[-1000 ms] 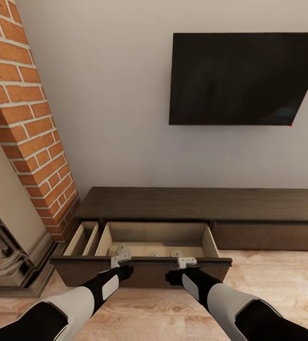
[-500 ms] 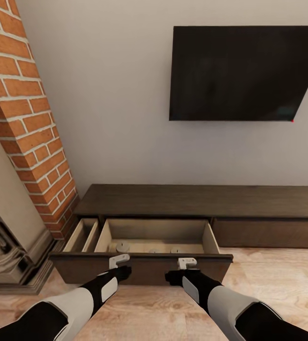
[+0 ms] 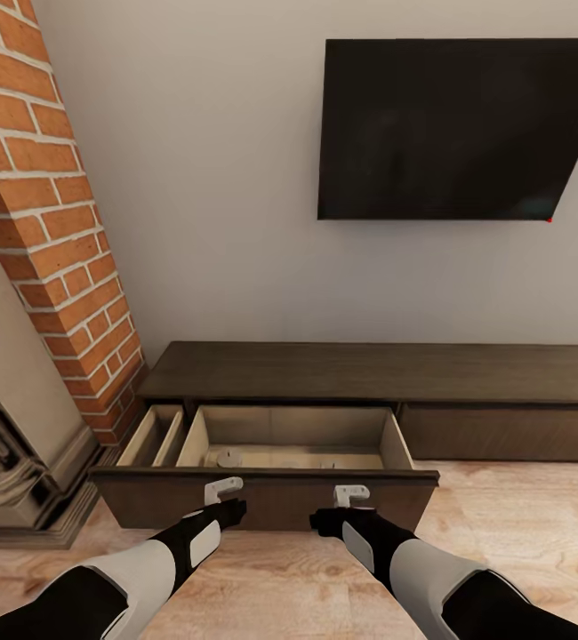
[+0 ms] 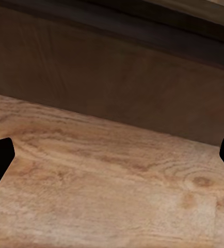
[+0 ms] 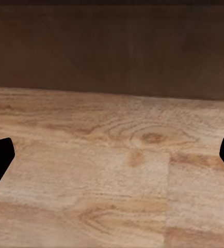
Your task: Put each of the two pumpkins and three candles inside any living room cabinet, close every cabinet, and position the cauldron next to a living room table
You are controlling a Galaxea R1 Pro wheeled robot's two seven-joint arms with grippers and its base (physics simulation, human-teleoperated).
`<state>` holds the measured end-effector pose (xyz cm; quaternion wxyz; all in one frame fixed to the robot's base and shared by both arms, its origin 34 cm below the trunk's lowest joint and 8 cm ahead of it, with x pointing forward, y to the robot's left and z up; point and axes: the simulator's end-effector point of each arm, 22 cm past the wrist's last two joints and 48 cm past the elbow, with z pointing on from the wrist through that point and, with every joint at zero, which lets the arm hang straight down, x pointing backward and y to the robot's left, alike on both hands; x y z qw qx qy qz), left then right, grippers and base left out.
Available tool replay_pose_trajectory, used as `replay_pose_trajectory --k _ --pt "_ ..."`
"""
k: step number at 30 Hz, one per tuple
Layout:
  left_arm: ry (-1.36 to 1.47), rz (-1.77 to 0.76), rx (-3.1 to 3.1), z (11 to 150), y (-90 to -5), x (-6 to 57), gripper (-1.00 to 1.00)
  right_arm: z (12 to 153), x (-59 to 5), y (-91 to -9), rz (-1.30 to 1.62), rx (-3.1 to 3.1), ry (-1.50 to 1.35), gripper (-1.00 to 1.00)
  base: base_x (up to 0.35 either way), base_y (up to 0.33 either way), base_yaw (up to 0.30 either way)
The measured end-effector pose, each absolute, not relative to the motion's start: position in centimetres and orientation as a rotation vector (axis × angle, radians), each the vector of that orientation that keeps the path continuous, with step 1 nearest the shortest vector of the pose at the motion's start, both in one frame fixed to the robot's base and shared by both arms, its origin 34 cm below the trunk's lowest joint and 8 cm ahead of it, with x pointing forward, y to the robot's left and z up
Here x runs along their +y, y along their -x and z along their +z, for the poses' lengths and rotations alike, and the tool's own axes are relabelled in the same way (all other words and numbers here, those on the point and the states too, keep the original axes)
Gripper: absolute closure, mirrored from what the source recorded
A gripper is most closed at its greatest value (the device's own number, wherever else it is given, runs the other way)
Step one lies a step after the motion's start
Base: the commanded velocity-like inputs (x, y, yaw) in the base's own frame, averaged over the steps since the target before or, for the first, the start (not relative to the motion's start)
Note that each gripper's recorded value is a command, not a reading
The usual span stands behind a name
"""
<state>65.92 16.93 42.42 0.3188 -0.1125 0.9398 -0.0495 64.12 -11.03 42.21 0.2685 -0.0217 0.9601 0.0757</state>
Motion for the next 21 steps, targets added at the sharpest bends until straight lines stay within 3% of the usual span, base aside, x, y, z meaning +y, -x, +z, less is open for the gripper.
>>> replay_pose_trajectory --k 21 --pt "0.291 -0.134 2.439 39.7 -65.7 16.9 -1.0 39.5 -11.0 -64.1 0.201 2.543 0.06 -1.0 0.0 0.0 0.0"
